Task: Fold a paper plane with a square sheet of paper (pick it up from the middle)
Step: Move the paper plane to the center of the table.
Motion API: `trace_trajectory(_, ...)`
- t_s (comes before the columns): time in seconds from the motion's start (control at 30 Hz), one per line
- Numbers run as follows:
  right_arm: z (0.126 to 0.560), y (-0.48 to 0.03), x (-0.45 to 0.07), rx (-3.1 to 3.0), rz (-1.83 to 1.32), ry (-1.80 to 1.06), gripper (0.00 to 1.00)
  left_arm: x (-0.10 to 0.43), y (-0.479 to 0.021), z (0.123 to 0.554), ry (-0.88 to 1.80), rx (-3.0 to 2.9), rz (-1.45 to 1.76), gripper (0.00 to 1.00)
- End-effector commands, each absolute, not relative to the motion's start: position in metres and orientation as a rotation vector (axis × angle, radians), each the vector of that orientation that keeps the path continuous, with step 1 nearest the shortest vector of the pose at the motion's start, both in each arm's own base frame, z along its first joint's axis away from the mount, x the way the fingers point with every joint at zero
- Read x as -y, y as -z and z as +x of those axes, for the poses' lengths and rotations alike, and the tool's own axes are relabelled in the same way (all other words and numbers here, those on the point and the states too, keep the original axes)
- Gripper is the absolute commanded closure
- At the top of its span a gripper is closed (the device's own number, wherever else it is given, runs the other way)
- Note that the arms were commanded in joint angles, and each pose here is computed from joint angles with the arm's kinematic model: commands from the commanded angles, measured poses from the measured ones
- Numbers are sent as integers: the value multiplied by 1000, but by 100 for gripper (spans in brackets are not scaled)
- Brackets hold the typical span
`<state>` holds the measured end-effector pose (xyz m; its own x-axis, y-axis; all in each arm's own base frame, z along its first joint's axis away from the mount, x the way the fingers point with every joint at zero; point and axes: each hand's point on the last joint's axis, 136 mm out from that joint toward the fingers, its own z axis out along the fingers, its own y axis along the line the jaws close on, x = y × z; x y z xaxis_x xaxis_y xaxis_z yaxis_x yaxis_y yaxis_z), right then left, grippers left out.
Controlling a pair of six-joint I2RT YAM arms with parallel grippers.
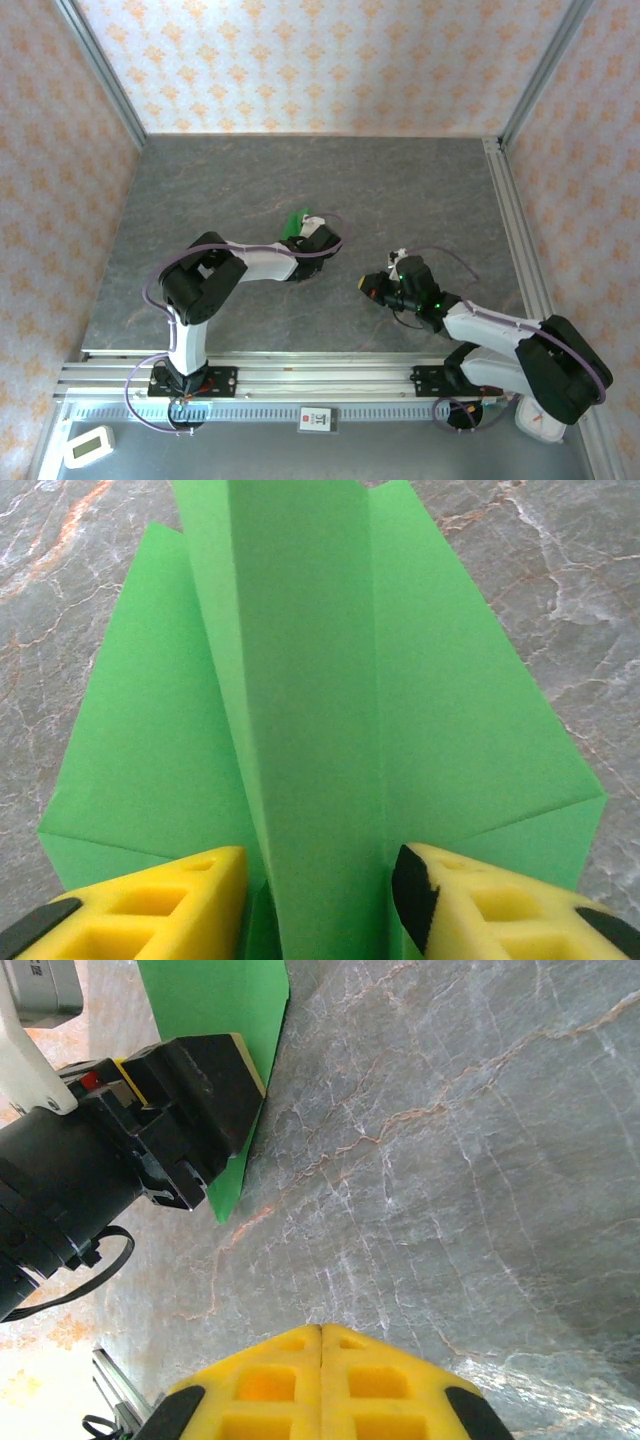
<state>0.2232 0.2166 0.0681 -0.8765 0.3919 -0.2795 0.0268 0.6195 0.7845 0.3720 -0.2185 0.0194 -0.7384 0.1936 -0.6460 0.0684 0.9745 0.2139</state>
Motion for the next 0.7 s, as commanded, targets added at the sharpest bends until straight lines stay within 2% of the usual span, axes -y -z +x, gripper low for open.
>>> trace_trajectory(0.0,232,-81,-222,-2371,317,-1175,100,204,18,339,-276,-2549,264,47)
trace_trajectory(0.13,232,-80,-222,-2371,320,-1176,100,207,23,338,-246,-2561,262,43)
trace_trajectory(0.4,231,-82,-220,-2363,323,-1171,100,203,55,321,-217,-2627,248,43)
trace_trajectory(0.67,233,-84,-221,-2358,319,-1177,100,208,42,328,-213,-2610,256,43)
